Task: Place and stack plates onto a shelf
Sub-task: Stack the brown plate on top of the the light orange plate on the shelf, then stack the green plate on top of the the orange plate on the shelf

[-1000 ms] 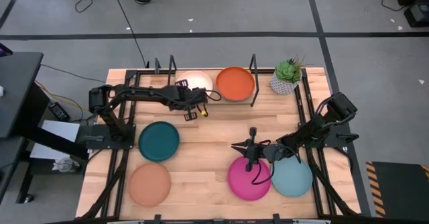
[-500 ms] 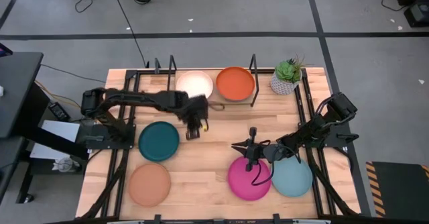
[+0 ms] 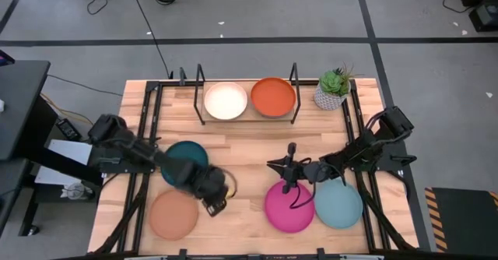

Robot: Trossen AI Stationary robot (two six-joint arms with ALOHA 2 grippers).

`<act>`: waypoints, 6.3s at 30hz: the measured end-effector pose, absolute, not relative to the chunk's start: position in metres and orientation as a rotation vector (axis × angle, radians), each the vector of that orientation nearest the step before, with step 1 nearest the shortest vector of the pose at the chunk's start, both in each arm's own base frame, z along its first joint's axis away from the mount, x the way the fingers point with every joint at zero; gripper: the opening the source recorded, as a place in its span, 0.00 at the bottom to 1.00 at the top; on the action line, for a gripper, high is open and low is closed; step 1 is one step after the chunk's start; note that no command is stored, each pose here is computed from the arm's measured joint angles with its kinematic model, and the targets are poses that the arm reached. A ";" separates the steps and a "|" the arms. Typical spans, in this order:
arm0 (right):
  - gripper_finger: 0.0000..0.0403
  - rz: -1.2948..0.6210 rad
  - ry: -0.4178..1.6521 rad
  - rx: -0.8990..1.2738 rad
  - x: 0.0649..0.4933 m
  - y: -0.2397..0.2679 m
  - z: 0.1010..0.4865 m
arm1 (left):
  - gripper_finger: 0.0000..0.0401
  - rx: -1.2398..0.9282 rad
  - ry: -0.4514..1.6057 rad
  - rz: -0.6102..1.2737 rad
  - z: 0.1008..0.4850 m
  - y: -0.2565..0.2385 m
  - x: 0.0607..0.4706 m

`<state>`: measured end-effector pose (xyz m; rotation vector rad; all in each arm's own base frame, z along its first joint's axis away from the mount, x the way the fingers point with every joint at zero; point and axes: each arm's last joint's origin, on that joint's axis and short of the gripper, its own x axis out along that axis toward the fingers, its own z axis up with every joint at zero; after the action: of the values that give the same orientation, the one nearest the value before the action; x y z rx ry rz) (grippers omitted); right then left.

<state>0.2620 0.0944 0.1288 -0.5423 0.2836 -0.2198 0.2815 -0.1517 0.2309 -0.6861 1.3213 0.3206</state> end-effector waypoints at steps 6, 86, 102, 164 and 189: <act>0.11 -0.127 0.243 -0.528 0.268 0.085 0.132 | 0.29 -0.784 1.317 0.562 0.208 -0.193 0.263; 0.11 0.198 0.294 -0.246 0.257 0.116 0.122 | 0.04 0.095 1.286 0.457 0.248 0.084 0.358; 0.11 0.152 0.299 -0.275 0.248 0.126 0.120 | 0.20 0.100 1.332 0.522 0.224 0.101 0.361; 0.11 0.104 0.323 -0.299 0.248 0.124 0.118 | 0.22 -0.406 1.656 0.770 0.146 -0.066 0.302; 0.11 0.102 0.321 -0.305 0.248 0.124 0.118 | 0.04 0.020 1.419 0.048 0.253 -0.130 0.348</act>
<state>0.2477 0.1244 0.1180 -0.3050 0.3211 0.1023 0.3485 -0.1301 0.2526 0.0197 1.4187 0.0476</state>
